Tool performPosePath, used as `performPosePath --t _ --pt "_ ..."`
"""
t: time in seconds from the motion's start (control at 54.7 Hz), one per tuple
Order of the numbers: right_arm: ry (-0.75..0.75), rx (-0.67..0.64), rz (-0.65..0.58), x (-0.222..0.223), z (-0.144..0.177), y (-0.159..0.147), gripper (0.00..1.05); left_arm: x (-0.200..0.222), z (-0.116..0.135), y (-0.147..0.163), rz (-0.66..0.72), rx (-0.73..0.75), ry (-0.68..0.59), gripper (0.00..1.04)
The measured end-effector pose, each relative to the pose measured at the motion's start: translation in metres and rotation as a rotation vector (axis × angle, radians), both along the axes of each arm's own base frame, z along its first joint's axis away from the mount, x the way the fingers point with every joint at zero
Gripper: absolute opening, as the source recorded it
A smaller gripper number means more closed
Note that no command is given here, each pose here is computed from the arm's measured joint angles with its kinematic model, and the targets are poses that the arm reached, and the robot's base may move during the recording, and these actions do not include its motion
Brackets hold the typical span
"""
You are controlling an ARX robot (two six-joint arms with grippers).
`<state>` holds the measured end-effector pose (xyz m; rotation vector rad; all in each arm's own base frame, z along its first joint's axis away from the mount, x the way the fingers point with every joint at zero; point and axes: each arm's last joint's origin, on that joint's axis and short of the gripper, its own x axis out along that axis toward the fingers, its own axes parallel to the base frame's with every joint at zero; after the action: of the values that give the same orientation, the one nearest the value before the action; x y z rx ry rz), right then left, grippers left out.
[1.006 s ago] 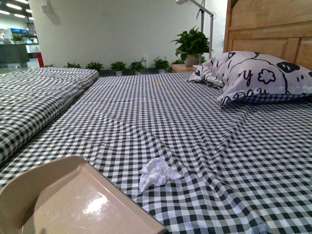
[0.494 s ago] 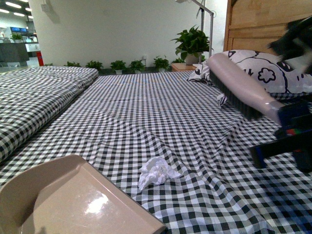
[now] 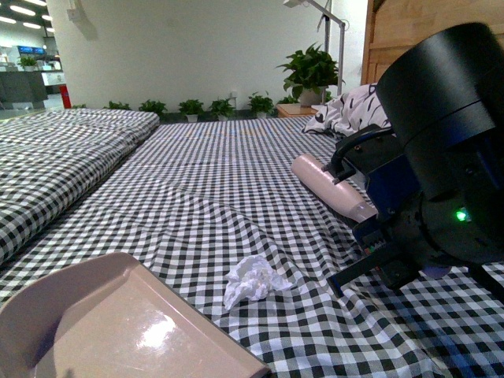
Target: Clean up trash
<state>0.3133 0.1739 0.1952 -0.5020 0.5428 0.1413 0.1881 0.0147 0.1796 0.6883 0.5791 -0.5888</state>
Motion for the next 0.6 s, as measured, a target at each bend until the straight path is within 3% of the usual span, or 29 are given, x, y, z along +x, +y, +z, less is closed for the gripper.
performPosePath --t 0.329,0.603 --pt "0.166 -0.075 0.070 0.000 -0.035 0.014 0.20 0.000 0.000 0.000 0.000 0.000 0.000 0.27" --pt "0.323 0.021 0.291 -0.039 -0.015 0.027 0.20 0.000 0.000 0.000 0.000 0.000 0.000 0.27"
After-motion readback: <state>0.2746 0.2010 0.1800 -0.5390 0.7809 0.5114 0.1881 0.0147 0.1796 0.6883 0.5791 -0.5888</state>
